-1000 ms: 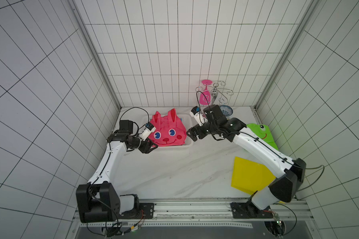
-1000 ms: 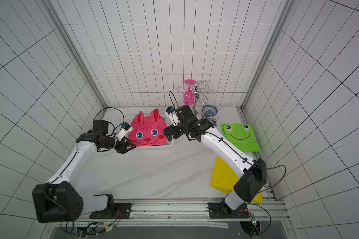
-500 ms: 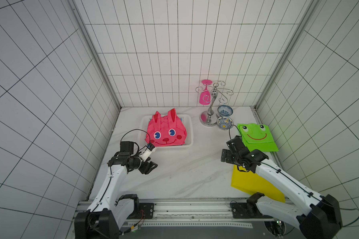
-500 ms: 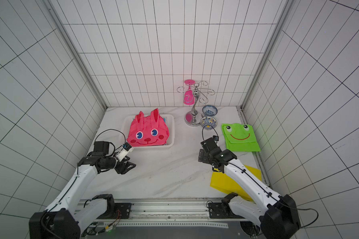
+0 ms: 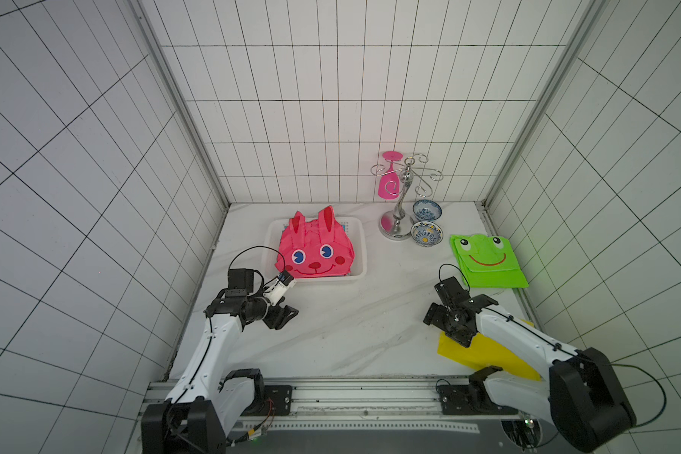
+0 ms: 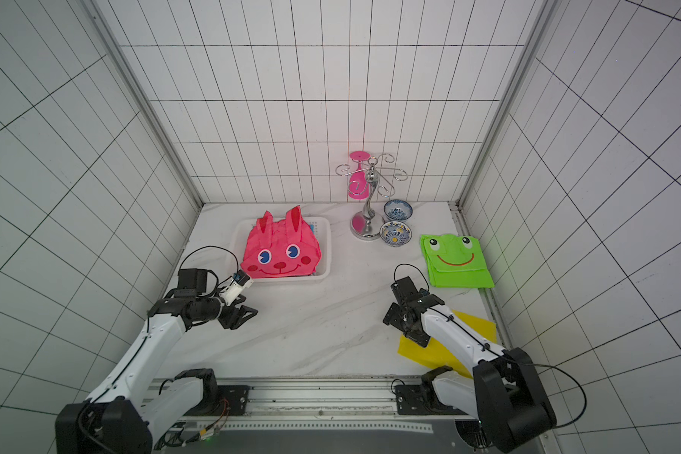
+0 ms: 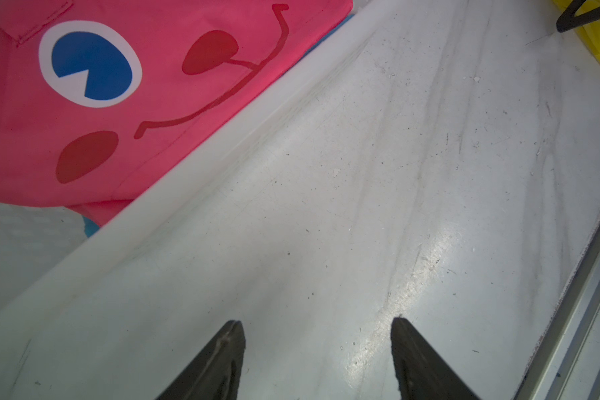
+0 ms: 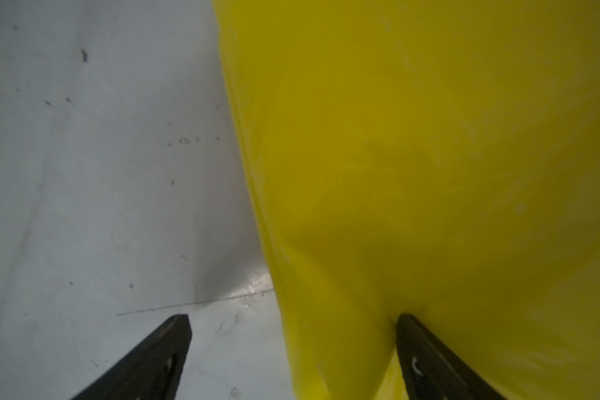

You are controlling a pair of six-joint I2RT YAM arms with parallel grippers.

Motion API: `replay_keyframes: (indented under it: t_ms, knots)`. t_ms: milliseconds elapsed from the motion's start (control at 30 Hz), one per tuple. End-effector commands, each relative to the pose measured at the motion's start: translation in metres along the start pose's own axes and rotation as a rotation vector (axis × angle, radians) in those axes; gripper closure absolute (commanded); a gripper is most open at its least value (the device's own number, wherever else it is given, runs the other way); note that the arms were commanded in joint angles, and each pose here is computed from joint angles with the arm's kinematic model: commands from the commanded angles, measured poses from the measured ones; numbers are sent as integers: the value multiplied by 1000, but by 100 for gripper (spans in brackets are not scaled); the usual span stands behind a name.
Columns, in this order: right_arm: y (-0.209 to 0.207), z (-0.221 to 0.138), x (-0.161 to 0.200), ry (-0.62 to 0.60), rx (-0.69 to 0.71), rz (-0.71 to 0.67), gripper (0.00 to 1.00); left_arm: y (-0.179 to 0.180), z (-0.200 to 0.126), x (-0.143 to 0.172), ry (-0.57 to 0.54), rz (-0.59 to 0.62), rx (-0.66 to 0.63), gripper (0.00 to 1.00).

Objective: Put the folded raincoat in the basket
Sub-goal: Move the raincoat to the center of the board.

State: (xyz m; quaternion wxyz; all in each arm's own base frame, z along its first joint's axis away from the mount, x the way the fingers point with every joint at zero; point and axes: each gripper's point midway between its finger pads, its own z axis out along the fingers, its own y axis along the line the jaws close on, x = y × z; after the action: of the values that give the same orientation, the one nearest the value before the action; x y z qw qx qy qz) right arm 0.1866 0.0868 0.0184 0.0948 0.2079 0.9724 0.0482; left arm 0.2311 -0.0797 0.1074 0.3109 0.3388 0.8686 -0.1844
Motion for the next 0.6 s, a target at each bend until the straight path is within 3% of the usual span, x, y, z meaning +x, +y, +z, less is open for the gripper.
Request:
replay_keyframes:
  t_ms: [0, 367, 567]
  knots:
    - [63, 11, 29, 152, -260, -99, 8, 1, 0, -4, -13, 12, -4, 30]
    - [214, 13, 100, 250, -351, -544, 11, -1, 0, -2, -5, 9, 3, 30]
    - [280, -19, 150, 303, -542, -684, 11, -2, 0, -2, -5, 11, 9, 30]
